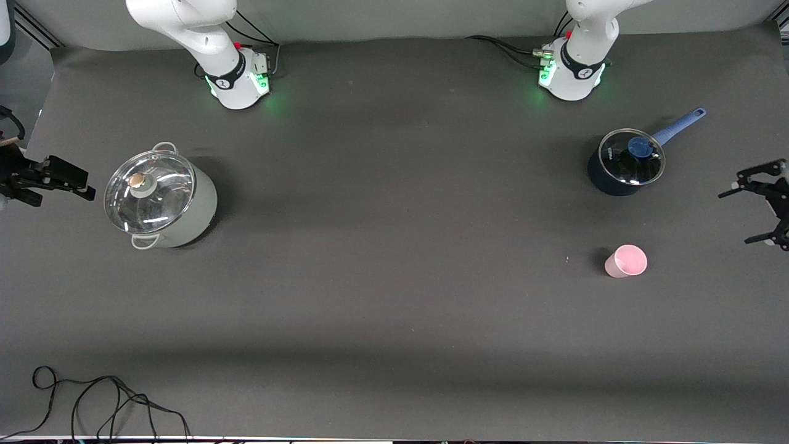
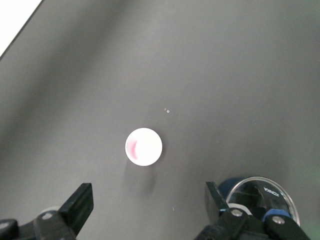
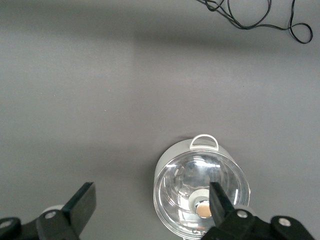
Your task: Transfer pink cup from left to right arm
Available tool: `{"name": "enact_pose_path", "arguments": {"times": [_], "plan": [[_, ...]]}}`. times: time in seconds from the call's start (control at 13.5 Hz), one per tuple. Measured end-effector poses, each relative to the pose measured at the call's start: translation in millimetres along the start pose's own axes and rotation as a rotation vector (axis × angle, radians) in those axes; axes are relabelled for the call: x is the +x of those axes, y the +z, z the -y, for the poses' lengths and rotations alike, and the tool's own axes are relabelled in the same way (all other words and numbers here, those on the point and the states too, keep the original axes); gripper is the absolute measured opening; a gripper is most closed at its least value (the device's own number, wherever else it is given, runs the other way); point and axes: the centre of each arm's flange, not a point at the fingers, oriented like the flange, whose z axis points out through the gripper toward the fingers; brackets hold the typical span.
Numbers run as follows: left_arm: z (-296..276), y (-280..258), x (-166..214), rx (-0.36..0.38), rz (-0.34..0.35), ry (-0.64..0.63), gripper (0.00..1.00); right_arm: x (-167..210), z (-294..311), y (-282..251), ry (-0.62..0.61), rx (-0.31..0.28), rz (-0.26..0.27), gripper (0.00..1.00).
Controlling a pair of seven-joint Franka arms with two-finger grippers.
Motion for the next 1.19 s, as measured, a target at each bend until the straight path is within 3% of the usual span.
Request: {"name": "enact_pose_path", "arguments": {"times": [0.37, 0.52, 0.89, 1.19], "plan": [[43.2, 50.9, -86.0, -0.154, -0.356, 0.149, 0.99, 0.1, -0.1, 0.1, 0.001, 0.0, 0.0, 1.0], [62.9, 87.5, -124.5, -0.178, -0.492, 0.202, 0.99, 0.1, -0.1, 0.0, 0.002, 0.0, -0.001, 1.0], [81.7, 187.6, -188.9, -0.138, -0.762, 0.317, 0.99, 0.2, -0.1, -0.1, 0.004, 0.0, -0.002, 1.0], [82.9, 251.1, -208.4, -0.093, -0.893, 0.376, 1.0, 0.2, -0.1, -0.1, 0.004, 0.0, -0.002, 1.0]]}}
